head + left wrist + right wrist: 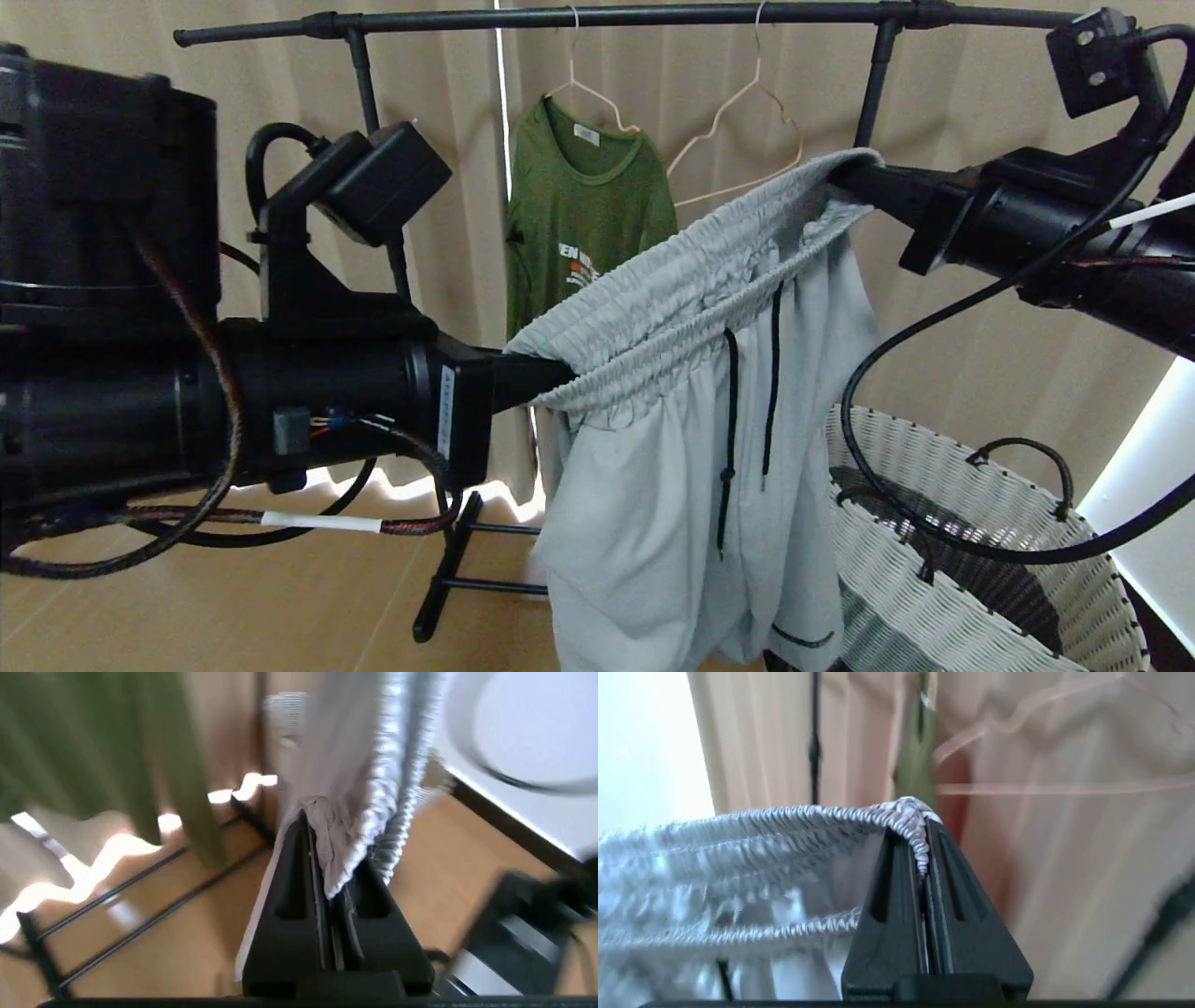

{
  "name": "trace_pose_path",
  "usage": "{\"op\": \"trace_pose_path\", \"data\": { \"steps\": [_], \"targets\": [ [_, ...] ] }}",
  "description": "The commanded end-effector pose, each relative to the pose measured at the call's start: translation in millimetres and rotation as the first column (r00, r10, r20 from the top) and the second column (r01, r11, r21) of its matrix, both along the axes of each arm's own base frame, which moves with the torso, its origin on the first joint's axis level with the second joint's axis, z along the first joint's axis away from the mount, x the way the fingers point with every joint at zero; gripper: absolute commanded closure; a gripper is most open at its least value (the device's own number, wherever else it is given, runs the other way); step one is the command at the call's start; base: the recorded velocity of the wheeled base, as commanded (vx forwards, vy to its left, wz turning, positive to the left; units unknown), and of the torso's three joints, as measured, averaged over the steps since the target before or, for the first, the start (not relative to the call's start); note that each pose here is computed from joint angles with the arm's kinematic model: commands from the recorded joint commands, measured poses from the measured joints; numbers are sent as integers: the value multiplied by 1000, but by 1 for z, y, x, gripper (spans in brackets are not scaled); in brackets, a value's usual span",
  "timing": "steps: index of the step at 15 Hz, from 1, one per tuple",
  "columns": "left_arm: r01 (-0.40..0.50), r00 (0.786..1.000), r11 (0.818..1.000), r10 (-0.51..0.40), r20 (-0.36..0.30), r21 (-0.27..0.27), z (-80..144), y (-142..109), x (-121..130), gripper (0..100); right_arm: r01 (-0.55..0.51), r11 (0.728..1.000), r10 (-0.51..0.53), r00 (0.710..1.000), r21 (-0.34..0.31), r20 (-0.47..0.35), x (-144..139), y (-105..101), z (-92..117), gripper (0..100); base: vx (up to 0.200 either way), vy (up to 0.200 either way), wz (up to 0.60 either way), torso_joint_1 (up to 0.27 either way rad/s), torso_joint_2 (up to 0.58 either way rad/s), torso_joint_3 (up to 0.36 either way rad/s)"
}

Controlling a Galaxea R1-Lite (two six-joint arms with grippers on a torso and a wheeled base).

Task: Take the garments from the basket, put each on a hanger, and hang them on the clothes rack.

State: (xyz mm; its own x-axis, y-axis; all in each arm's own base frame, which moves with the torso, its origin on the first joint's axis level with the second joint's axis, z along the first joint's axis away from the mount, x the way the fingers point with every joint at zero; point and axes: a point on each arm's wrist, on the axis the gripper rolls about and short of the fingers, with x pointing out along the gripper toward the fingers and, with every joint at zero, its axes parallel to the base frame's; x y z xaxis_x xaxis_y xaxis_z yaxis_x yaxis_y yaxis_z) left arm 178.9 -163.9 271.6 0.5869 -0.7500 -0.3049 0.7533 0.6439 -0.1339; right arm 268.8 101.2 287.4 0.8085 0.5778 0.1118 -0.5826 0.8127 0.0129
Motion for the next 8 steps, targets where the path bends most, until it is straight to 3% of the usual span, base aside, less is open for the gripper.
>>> {"op": "trace_pose_path", "data": {
  "steps": [1, 3, 5, 7, 8],
  "targets": [
    [29, 999, 999, -28, 33, -28, 10, 4, -14, 100, -10, 1000, 10, 1000, -10, -27, 10, 7, -9, 100, 0, 0, 0, 0, 0, 0],
    [22, 999, 999, -21, 46, -29, 12, 3, -12, 100, -4, 1000, 4, 1000, -11, -25, 8, 5, -8, 100, 0, 0, 0, 0, 0, 0],
    [-18, 994, 999, 21, 105, -34, 23, 10, -1, 100, 4, 1000, -4, 1000, -11, -23, 5, 2, -5, 100, 0, 0, 0, 0, 0, 0],
    [-105, 967, 994, 109, 232, -29, 49, 15, 35, 100, 39, 999, -39, 999, -11, -17, -10, -13, 7, 100, 0, 0, 0, 0, 0, 0],
    [-124, 959, 992, 127, 253, -30, 54, 14, 46, 100, 50, 999, -50, 999, -10, -16, -15, -17, 10, 100, 0, 0, 0, 0, 0, 0]
  ]
}}
